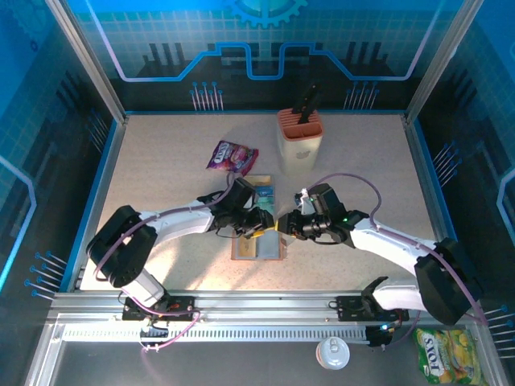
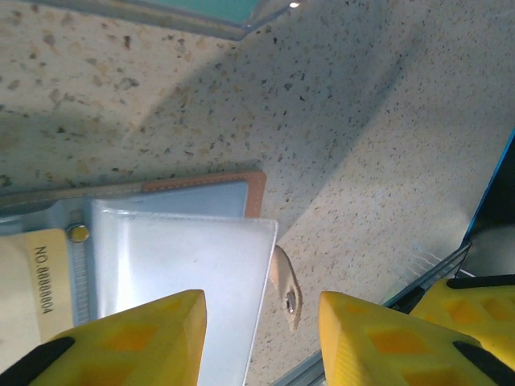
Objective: Take the credit cards out of the card holder
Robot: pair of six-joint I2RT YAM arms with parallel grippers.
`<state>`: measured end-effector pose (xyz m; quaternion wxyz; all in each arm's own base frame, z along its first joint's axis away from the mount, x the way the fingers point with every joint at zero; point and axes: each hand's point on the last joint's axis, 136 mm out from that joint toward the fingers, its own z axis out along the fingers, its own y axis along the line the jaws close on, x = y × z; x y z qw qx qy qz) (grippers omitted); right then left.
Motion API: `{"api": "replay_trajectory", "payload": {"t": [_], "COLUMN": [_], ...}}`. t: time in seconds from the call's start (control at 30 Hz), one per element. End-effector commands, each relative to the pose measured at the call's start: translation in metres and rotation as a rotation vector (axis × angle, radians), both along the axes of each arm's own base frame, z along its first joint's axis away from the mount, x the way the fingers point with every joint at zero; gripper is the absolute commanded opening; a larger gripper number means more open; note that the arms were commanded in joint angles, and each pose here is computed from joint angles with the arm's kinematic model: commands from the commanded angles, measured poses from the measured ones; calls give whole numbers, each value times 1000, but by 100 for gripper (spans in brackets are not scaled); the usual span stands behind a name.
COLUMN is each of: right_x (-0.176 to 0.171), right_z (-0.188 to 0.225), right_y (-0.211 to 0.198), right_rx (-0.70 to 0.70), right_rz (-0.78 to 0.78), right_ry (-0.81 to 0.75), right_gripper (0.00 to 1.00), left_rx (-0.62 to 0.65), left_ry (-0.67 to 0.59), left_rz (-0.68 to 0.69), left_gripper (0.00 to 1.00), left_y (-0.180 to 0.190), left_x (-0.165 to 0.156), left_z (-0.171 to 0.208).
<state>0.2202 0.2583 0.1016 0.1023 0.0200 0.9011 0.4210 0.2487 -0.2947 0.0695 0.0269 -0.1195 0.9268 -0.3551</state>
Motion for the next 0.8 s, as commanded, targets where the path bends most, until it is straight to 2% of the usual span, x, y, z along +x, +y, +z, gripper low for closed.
{"api": "replay_trajectory", "payload": {"t": [0.0,0.43,0.77], "right_x": [1,-1,-8], "right_z": [6,-8,-35], "right_y": [14,58,81], "right_rx": [8,-4,-30], "right_rz": [33,126,182], "right_ry": [-8,40,103], "right_gripper": [31,31,30], "left_rx": [-4,27,76], "left_ry": [-34,-30,-40], "left_rz": [-7,89,135], "left_gripper": [43,42,36], "left_y": [9,60,89], "left_x": [-1,-8,-22], "left_z": [7,-1,-12]}}
